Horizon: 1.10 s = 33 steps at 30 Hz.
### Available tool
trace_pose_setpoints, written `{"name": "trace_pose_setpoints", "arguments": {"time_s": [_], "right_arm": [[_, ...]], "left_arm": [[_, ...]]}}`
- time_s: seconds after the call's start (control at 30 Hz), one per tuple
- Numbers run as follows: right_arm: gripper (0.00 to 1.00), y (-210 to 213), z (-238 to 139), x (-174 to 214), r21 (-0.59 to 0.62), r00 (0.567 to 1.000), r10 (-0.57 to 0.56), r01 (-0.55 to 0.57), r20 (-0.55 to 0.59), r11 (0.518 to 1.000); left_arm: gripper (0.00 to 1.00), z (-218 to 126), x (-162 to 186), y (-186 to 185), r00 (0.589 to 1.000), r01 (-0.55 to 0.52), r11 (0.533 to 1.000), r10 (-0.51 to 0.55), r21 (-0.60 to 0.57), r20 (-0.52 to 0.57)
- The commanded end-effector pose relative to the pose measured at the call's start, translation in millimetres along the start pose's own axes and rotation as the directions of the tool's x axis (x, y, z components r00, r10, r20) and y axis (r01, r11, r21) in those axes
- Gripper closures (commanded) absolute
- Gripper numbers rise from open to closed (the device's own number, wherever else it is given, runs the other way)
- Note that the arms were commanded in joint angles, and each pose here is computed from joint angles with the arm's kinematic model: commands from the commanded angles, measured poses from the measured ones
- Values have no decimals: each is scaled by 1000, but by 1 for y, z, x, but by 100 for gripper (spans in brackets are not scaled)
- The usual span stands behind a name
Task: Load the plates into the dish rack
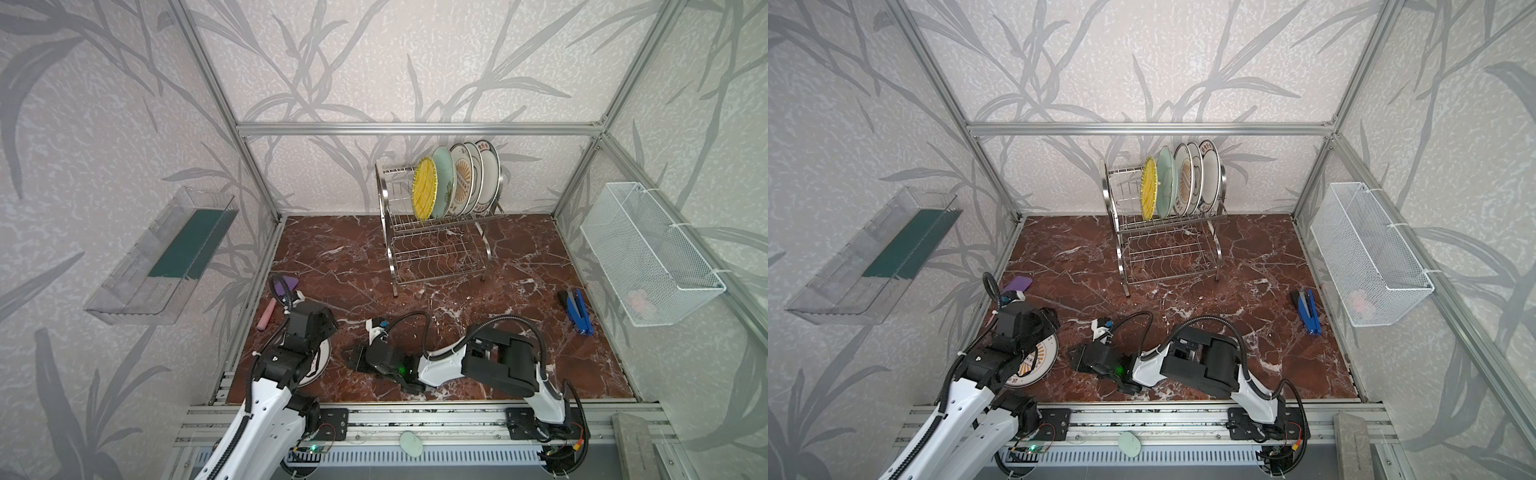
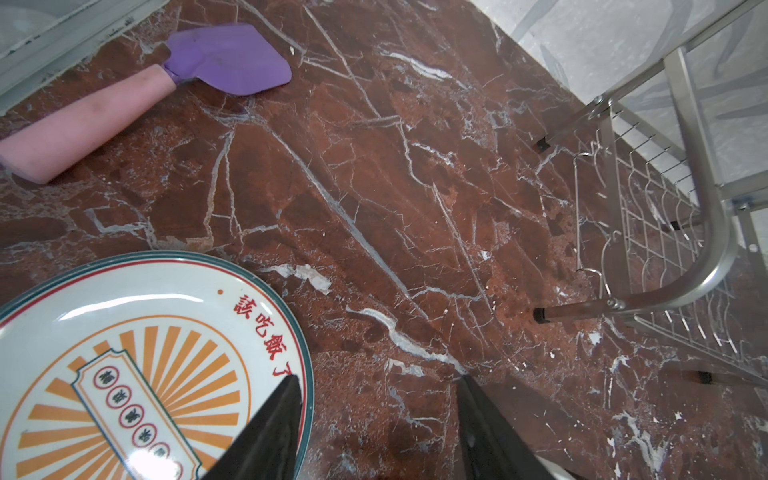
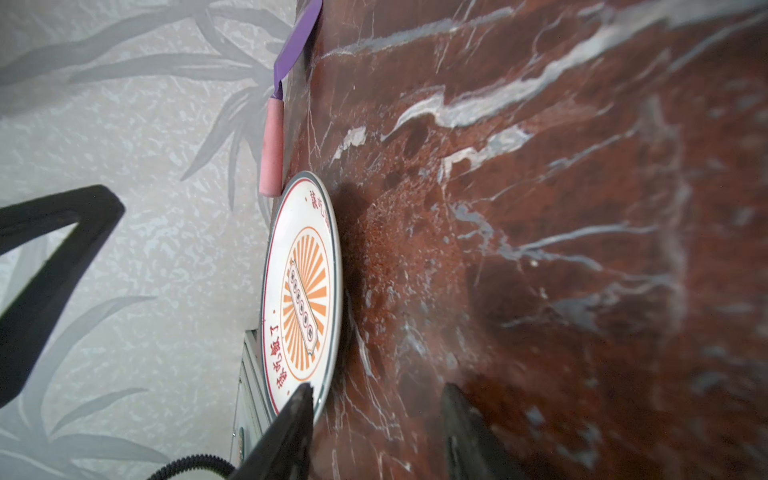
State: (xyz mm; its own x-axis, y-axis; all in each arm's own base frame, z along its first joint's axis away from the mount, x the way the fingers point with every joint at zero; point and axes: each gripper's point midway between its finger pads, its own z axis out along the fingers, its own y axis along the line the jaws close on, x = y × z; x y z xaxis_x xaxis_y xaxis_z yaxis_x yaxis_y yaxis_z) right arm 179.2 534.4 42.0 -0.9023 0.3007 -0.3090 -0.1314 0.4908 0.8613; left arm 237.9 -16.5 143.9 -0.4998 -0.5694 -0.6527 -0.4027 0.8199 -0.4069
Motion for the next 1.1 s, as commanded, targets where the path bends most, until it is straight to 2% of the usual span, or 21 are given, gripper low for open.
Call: {"name": "trace_pose_setpoints", "arguments": {"time_s": [0.0, 0.1, 0.13, 0.53, 1.07], "right_arm": [[53, 4, 12, -2, -14, 998, 60, -60, 31, 998], [56, 5, 20, 0, -21, 997, 78, -77, 27, 997], [56, -4, 23, 4, 15, 997, 72, -72, 17, 997], [60, -20, 47, 17, 50, 992, 120, -118, -32, 992], [72, -29, 63, 9, 67, 990, 139, -137, -32, 988]], "left_arm": [[42, -10, -13, -7, 999, 11, 1000, -12, 24, 30], [42, -13, -16, -8, 999, 13, 999, -14, 31, 40], [42, -14, -17, -9, 999, 11, 999, -13, 34, 42], [42, -17, -20, -10, 999, -2, 999, 0, 40, 47], [42, -17, -18, -13, 999, -8, 998, 6, 63, 39]]}}
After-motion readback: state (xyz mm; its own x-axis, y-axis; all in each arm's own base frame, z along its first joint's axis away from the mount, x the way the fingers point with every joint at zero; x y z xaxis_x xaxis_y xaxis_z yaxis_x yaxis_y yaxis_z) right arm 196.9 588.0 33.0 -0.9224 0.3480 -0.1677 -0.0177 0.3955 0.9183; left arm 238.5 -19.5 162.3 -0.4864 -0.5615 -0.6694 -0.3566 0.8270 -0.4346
